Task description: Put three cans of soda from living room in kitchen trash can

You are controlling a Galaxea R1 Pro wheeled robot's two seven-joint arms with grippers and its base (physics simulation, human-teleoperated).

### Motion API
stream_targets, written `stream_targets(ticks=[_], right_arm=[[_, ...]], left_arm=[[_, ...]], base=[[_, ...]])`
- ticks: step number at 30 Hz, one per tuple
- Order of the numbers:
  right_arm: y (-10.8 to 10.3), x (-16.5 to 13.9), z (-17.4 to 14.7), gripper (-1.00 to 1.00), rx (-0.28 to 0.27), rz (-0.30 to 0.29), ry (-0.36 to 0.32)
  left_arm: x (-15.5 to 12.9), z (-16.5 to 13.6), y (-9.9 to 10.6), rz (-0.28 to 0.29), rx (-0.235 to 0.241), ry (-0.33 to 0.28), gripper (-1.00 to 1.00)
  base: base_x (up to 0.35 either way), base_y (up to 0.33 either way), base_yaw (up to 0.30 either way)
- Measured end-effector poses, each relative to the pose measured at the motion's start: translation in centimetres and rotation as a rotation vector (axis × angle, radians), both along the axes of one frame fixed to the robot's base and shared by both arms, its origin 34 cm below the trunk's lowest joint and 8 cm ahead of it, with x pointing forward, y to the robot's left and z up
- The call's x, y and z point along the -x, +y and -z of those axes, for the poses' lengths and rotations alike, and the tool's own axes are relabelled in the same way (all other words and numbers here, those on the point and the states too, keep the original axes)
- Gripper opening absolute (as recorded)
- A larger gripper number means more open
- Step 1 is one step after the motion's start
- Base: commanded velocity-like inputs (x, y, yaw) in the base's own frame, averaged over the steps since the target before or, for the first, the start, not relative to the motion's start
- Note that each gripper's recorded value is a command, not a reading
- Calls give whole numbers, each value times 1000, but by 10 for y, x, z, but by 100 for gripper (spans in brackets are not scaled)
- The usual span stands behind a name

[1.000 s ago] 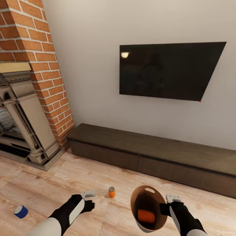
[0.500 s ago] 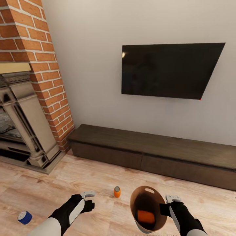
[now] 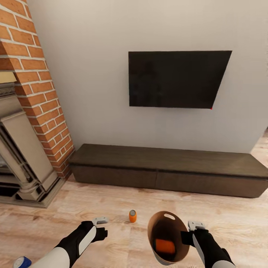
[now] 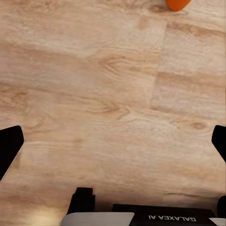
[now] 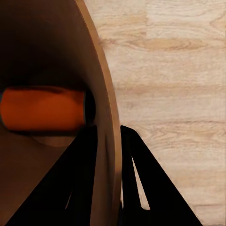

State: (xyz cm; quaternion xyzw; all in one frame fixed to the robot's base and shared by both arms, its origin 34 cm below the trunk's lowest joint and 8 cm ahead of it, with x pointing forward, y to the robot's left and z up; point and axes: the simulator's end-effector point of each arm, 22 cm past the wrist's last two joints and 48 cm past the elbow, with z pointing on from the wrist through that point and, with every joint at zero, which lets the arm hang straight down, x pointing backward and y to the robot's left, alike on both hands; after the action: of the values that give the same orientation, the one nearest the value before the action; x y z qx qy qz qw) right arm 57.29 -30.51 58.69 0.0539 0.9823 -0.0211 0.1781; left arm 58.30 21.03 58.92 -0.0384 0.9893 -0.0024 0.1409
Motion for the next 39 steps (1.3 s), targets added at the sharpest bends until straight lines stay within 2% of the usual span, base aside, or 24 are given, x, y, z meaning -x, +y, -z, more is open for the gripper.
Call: stream_targets(ticks=[14, 27, 39], right_arm=[[3, 0, 0, -100, -18, -3, -1], [3, -1, 0, -100, -17, -3, -2], [5, -1, 0, -100, -19, -4, -2]], left_arm=[[0, 0, 0, 1, -1, 0, 100], [0, 0, 0, 1, 0, 1, 100], [0, 0, 0, 2, 0, 0, 100]], base=[[-184, 318, -51], [-68, 345, -258], [-171, 329, -226]])
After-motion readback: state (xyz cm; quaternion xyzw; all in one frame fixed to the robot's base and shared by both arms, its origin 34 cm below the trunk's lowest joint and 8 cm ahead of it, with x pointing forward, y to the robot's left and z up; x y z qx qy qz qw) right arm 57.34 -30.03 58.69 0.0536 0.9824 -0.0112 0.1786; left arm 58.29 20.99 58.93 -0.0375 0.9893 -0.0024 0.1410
